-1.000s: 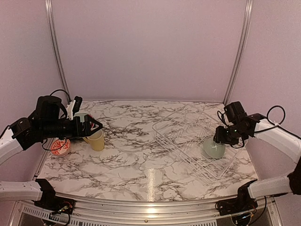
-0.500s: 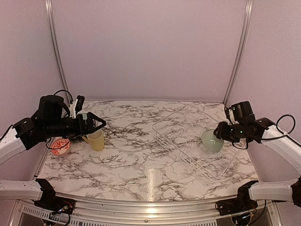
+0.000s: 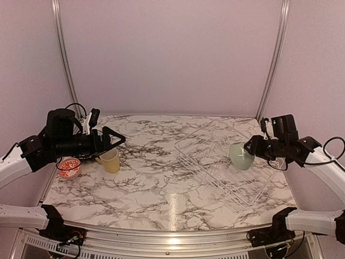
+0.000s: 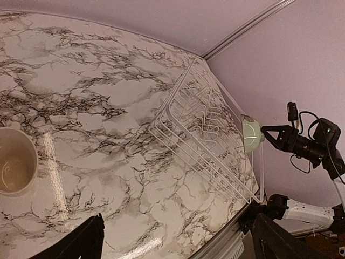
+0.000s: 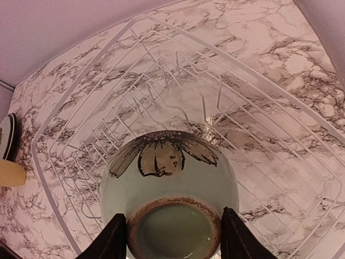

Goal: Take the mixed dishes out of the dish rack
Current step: Grab the bowl from the dish rack, then pass from the right arm to the left

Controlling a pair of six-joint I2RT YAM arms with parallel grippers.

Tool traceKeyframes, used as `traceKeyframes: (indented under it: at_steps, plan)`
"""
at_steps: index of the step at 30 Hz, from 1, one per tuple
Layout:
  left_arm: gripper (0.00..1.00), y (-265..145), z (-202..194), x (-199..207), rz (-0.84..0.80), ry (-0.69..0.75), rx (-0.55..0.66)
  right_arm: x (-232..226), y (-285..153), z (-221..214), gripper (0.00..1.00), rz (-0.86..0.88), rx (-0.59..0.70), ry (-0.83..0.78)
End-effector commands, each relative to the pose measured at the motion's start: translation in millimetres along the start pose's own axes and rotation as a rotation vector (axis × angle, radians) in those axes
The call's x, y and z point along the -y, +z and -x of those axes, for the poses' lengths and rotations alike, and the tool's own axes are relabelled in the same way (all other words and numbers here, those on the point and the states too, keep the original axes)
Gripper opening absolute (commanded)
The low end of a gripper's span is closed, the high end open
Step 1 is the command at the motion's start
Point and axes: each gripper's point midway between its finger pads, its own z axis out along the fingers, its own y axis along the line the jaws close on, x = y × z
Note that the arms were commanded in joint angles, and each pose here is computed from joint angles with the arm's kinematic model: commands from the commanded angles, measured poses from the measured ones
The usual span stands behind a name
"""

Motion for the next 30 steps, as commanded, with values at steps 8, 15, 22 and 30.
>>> traceKeyframes:
  at_steps: [8, 15, 22, 30]
  plan:
    - [0.99, 15.9, -1.9, 30.2, -0.162, -0.058, 0.002, -91.2, -36.1, 72.5, 0.25, 0.43, 0.169, 0.077]
    - [0.99, 33.8, -6.1, 64.5, -0.307, -0.092, -0.008, -134.2, -33.6, 77.6, 0.24, 0.65, 0.105, 0.143]
    - [0.99, 54.4, -6.0, 100.5, -0.447, -0.138, -0.012, -195.4, -33.2, 72.0, 0.24, 0.808, 0.05, 0.125]
    - [0.97, 84.5, -6.5, 121.8, -0.522, -0.18, -0.036, -257.4, -34.6, 51.7, 0.24, 0.958, -0.034, 0.11]
